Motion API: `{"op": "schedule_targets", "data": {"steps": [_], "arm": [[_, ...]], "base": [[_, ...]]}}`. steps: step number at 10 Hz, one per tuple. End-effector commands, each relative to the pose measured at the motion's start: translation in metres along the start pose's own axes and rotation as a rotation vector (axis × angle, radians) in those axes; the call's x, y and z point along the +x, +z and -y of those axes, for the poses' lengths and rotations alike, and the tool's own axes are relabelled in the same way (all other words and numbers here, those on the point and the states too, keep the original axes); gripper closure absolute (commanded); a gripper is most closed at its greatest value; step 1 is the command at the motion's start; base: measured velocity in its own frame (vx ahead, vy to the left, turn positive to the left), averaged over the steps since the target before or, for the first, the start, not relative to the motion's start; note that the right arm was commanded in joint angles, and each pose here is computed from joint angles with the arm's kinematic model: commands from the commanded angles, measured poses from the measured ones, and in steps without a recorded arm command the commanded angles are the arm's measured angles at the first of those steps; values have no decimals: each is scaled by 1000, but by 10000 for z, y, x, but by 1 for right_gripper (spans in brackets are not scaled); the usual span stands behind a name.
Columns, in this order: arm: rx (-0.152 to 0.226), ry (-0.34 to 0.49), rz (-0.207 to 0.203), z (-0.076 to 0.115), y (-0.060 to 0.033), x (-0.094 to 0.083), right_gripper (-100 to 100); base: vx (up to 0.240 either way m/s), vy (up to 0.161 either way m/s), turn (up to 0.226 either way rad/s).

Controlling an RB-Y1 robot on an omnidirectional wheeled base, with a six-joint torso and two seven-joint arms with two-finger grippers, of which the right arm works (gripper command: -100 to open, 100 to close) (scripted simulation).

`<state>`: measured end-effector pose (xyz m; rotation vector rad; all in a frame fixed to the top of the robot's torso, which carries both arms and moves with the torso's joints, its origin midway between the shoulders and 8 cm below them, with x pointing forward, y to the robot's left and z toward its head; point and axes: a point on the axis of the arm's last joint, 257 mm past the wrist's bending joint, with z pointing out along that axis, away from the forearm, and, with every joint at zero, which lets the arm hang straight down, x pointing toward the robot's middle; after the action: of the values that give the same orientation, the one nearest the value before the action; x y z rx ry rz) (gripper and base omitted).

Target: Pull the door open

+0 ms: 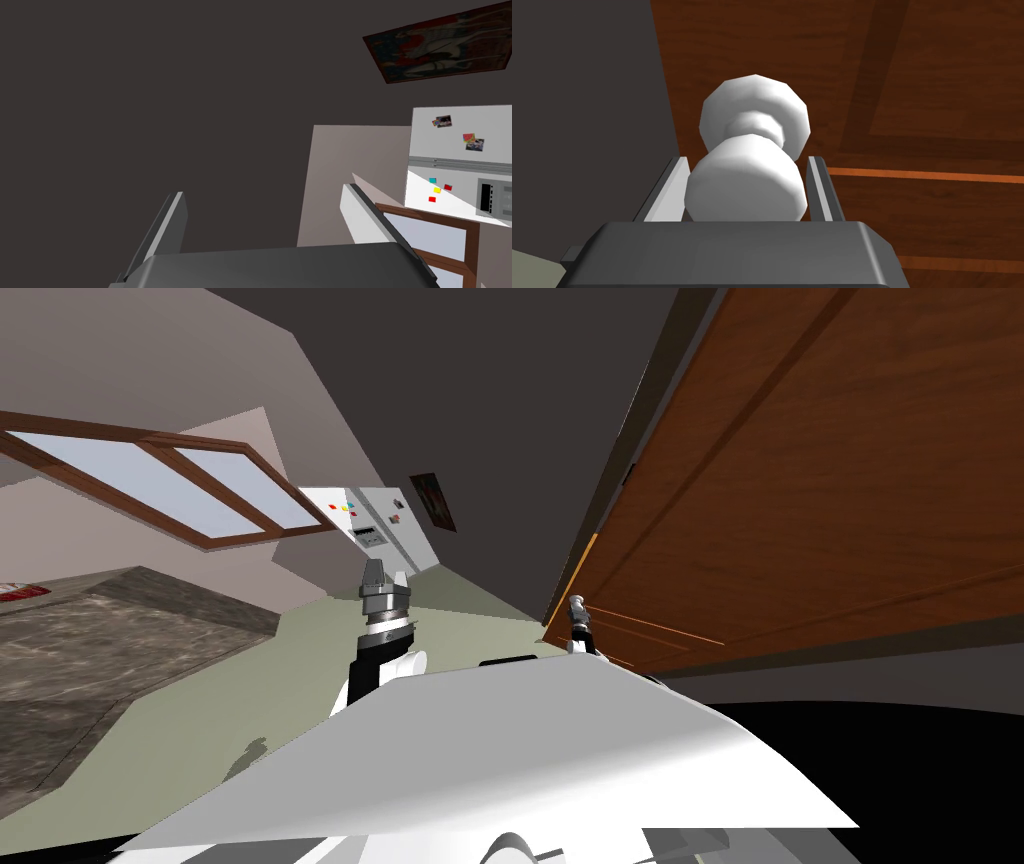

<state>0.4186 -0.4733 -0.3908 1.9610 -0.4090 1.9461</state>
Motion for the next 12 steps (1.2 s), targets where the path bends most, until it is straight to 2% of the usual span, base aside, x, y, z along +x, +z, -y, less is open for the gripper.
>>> {"op": "schedule_targets", "data": {"steps": [1,2,5,8,10,11,12], "arm": [[-3,33,2,-3,-9,-9,100],[-2,18,0,-3,-2,-1,100],[40,27,-2,92,-18,5,100],[103,37,-2,239,-57,6,100],[132,42,-1,306,-79,4,100],[121,37,-1,279,-69,13,100],[155,38,3,339,-121,-7,100]], "base": [[-22,-8,29],[-7,-4,10],[-188,-10,77],[-265,12,92],[-275,-35,86],[-128,-14,34],[-193,-12,114]]}}
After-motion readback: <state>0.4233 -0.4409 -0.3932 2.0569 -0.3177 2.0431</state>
